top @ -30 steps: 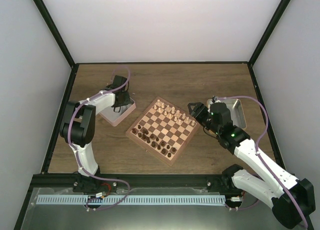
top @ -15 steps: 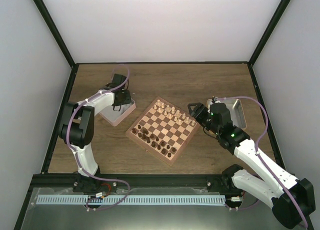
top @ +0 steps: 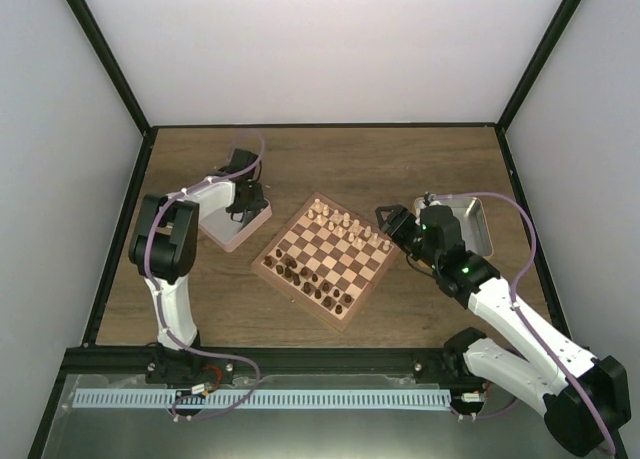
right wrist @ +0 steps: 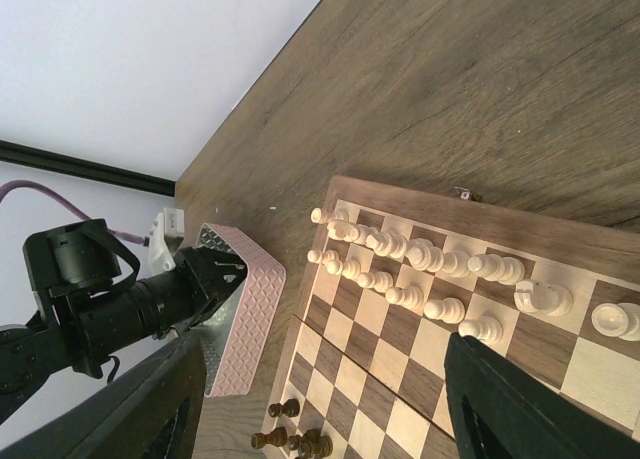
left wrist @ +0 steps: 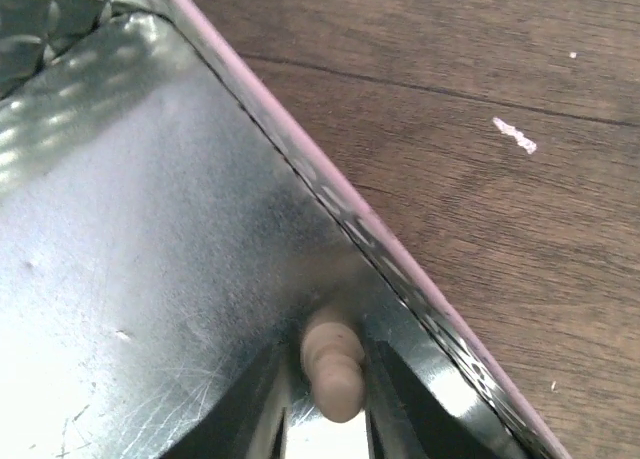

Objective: Set up the chess pieces on the board
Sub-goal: Pick up the chess piece from the storage box, then place the chess piece on the chessboard.

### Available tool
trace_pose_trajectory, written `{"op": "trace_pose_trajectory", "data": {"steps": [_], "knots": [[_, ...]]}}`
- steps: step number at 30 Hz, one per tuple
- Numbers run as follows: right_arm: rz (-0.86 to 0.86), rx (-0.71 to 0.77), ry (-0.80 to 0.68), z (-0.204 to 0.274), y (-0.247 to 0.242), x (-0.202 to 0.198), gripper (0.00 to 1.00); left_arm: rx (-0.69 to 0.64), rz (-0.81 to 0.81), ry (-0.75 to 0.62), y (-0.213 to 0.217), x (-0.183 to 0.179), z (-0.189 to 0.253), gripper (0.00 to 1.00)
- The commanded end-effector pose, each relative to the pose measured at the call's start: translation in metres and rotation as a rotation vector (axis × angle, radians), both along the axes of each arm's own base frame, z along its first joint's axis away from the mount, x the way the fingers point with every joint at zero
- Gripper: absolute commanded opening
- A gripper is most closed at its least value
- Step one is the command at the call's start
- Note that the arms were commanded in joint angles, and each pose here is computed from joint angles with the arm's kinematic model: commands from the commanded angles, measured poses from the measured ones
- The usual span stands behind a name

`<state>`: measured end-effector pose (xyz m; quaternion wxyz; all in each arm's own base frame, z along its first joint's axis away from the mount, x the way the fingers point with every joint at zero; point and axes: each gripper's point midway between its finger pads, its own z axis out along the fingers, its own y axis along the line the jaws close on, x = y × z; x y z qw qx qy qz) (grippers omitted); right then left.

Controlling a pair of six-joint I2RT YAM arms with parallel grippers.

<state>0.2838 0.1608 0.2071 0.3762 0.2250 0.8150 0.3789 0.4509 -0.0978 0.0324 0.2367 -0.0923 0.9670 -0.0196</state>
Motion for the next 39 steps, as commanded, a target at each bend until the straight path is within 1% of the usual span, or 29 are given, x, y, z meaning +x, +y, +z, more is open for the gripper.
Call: {"op": "trace_pose_trajectory", "data": {"steps": [1,3,4,7,12,16,19,25,28,31,35,39], "knots": [[-0.014,0.0,-0.02,0.005,-0.004,0.002,0.68,0.011,0.009,-0.01,0.004,0.005,0.001,0.19],[-0.015,0.0,-0.02,0.005,-0.004,0.002,0.67,0.018,0.014,-0.027,0.006,0.007,0.006,0.11],[-0.015,0.001,-0.021,0.006,-0.004,0.002,0.67,0.022,0.019,-0.046,0.007,0.008,0.012,0.09],[-0.017,0.0,-0.019,0.005,-0.004,0.001,0.67,0.026,0.028,-0.11,0.01,0.009,0.033,0.08],[-0.017,0.003,-0.021,0.005,-0.005,0.001,0.67,0.046,0.041,-0.13,0.016,0.001,0.056,0.08],[-0.023,0.0,-0.026,0.007,-0.006,0.001,0.67,0.012,-0.016,-0.133,0.0,-0.016,0.072,0.08],[-0.064,-0.037,-0.039,0.009,-0.016,0.001,0.68,-0.031,-0.118,-0.153,-0.036,-0.033,0.092,0.08],[-0.194,-0.161,-0.091,0.024,-0.051,0.0,0.68,-0.136,-0.396,-0.185,-0.148,-0.088,0.123,0.09],[-0.278,-0.232,-0.081,0.028,-0.072,-0.003,0.68,-0.161,-0.514,-0.182,-0.201,-0.119,0.13,0.1],[-0.39,-0.282,-0.086,0.041,-0.099,-0.012,0.68,-0.172,-0.603,-0.159,-0.244,-0.144,0.125,0.11],[-0.532,-0.301,-0.118,0.059,-0.133,-0.031,0.68,-0.153,-0.673,-0.13,-0.278,-0.163,0.114,0.11],[-0.606,-0.286,-0.154,0.069,-0.152,-0.047,0.67,-0.155,-0.737,-0.097,-0.305,-0.178,0.101,0.11]]}}
